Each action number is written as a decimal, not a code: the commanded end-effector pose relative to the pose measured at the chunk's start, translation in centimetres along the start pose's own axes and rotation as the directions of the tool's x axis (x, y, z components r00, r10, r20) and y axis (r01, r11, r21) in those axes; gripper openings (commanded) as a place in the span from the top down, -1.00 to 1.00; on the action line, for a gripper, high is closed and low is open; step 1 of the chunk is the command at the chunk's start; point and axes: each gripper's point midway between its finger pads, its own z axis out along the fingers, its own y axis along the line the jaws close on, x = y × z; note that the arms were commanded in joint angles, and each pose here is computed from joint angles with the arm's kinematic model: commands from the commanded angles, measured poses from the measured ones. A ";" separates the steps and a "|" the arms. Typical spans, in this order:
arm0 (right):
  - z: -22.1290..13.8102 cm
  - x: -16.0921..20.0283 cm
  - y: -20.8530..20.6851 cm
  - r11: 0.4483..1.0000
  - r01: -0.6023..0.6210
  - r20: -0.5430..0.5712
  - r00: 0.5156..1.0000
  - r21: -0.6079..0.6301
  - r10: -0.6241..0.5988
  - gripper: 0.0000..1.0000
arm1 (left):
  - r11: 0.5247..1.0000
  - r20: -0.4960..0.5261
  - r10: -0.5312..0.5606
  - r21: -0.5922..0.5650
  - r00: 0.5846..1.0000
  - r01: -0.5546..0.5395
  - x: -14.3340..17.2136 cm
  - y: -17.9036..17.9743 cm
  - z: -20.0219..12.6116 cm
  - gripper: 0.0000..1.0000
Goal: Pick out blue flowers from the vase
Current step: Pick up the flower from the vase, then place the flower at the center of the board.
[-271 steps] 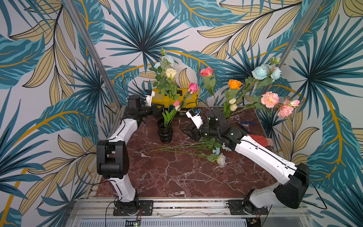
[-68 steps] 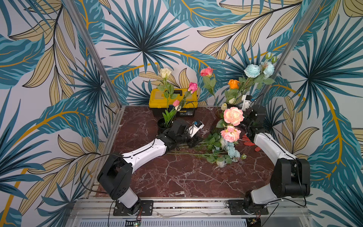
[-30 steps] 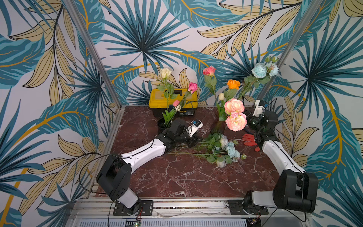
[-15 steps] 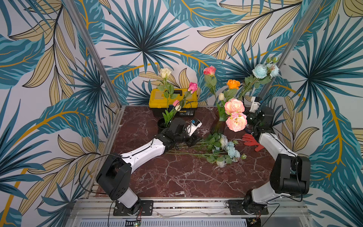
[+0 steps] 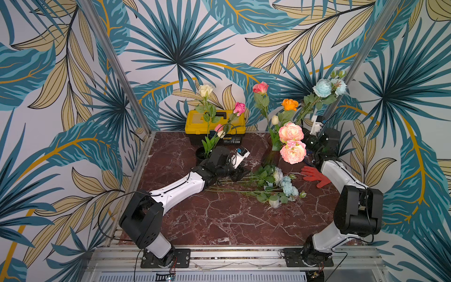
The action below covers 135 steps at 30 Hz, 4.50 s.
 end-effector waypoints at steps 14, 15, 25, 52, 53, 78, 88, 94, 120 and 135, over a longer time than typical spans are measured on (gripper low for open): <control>-1.9 -2.3 3.9 0.995 0.100 0.005 0.995 -0.006 -0.100 1.00 | 0.999 0.018 -0.020 -0.039 1.000 0.021 -0.2 0.8 -0.2 0.03; -2.1 -2.5 4.1 0.994 0.109 0.007 0.994 -0.004 -0.109 1.00 | 0.999 0.019 -0.021 -0.038 1.000 0.021 -0.2 0.8 -0.2 0.03; -2.4 -3.7 6.7 0.988 0.143 -0.026 0.989 -0.062 -0.145 0.93 | 0.999 0.030 -0.012 -0.037 0.999 0.013 -0.5 0.7 -0.6 0.03; -5.7 -8.8 16.7 0.909 0.408 -0.081 0.906 -0.085 -0.415 0.87 | 0.999 0.124 0.045 -0.009 0.991 -0.044 -4.8 -0.2 -2.3 0.03; -6.1 -9.1 17.1 0.905 0.418 -0.075 0.903 -0.080 -0.423 0.86 | 0.999 0.128 0.047 -0.009 0.991 -0.046 -4.9 -0.3 -2.4 0.03; -15.0 -10.5 25.4 0.830 0.551 0.005 0.834 -0.084 -0.552 0.87 | 0.991 0.208 0.105 0.060 0.972 -0.120 -6.0 -3.7 -7.1 0.02; -18.0 -2.3 24.6 0.832 0.544 -0.062 0.832 -0.110 -0.552 0.92 | 0.961 0.199 0.109 0.230 0.974 -0.154 -6.5 -10.9 -5.0 0.01; -19.7 -0.1 23.7 0.855 0.509 -0.062 0.854 -0.101 -0.516 0.91 | 0.921 0.235 0.124 0.334 0.964 -0.200 -8.3 -14.7 -4.9 0.01; -19.6 4.3 22.9 0.919 0.324 -0.074 0.935 -0.225 -0.348 0.91 | 0.866 0.279 0.033 0.471 0.960 -0.167 -10.9 -18.4 -1.0 -0.01; -19.4 6.5 21.8 0.936 0.255 -0.129 0.948 -0.241 -0.291 0.91 | 0.899 0.325 0.054 0.395 0.944 -0.187 -12.4 -17.1 -1.2 0.08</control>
